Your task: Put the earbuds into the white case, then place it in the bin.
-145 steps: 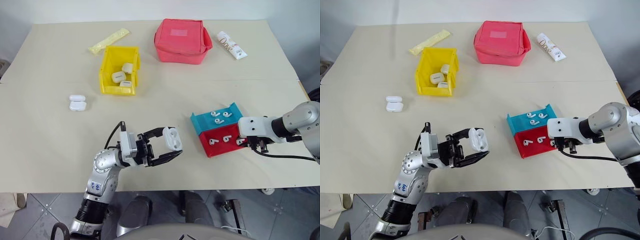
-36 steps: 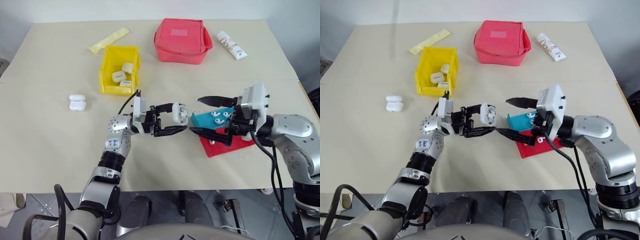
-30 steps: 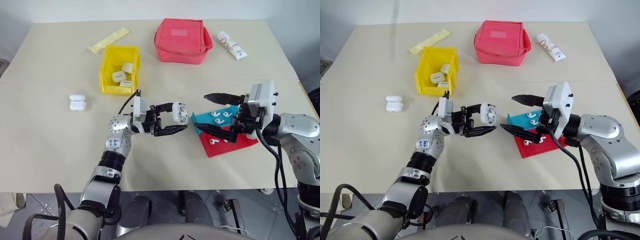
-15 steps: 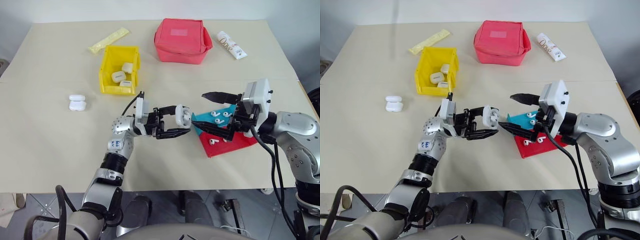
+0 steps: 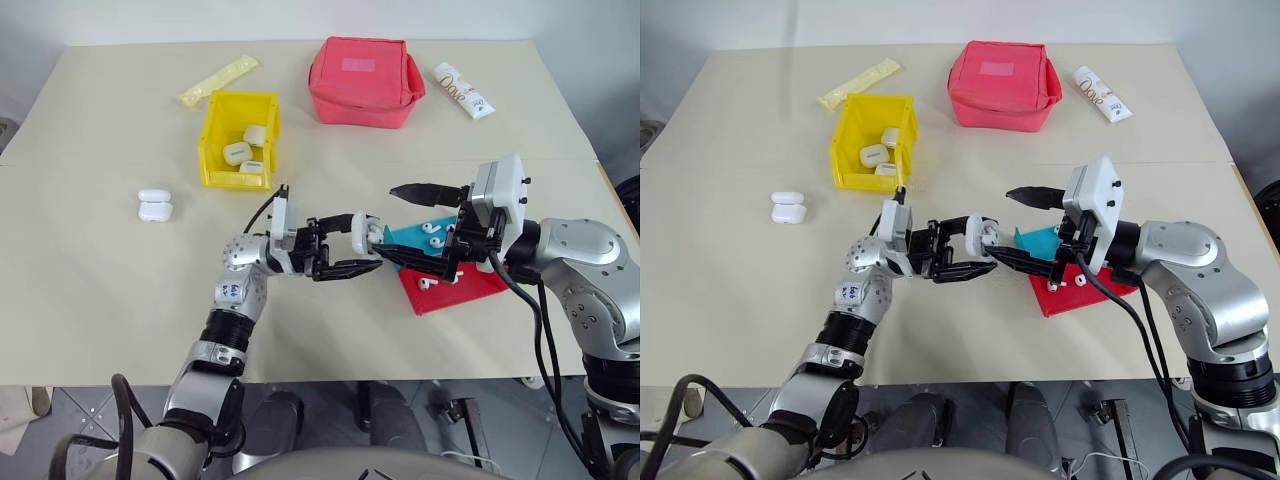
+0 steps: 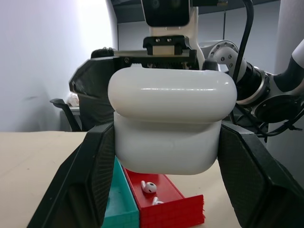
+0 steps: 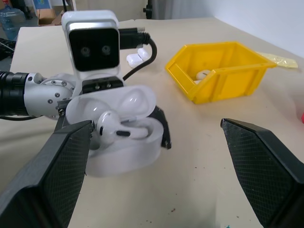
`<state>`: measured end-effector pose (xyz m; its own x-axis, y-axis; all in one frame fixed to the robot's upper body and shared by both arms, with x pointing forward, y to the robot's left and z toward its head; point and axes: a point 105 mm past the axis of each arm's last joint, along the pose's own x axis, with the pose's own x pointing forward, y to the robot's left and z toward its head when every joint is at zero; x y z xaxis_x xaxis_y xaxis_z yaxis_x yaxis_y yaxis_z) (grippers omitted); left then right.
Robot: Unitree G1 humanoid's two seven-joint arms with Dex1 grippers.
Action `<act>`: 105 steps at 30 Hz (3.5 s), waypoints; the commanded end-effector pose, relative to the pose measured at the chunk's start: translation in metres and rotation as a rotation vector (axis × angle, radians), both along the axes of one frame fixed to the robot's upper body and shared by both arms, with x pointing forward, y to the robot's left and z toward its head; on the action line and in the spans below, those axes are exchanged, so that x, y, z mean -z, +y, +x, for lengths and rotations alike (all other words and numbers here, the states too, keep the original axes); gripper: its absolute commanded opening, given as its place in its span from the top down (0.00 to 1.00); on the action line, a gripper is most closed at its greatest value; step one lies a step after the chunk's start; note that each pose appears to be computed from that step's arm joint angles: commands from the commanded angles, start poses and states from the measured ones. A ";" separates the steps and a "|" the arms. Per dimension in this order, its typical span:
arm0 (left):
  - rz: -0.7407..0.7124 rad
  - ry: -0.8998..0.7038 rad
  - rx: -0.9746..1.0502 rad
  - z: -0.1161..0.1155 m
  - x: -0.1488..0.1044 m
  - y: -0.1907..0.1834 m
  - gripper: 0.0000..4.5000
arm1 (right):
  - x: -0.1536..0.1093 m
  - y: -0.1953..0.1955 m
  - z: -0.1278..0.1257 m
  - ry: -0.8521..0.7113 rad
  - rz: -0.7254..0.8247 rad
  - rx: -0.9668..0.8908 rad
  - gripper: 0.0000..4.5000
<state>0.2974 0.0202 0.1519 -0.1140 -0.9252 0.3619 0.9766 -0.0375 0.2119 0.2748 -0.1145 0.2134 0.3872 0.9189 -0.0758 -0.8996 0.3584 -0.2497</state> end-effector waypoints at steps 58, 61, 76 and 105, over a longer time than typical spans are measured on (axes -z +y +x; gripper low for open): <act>-0.044 -0.034 0.051 -0.014 -0.011 -0.007 0.38 | -0.017 -0.006 0.002 -0.074 -0.058 -0.020 0.01; -0.044 -0.033 0.051 -0.014 -0.011 -0.007 0.38 | -0.019 -0.004 0.002 -0.076 -0.056 -0.025 0.01; -0.027 -0.018 -0.024 -0.002 -0.004 0.003 0.38 | -0.025 -0.029 -0.009 -0.091 -0.049 0.076 0.01; 0.002 -0.029 -0.179 0.022 -0.008 0.045 0.38 | 0.024 -0.136 -0.067 0.155 -0.141 0.572 0.01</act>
<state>0.3232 0.0655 0.1506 0.0561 -0.9391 0.3391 0.9735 0.1269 0.1905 0.2022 -0.2553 0.1839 0.8012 0.5358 -0.2663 -0.5893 0.7839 -0.1956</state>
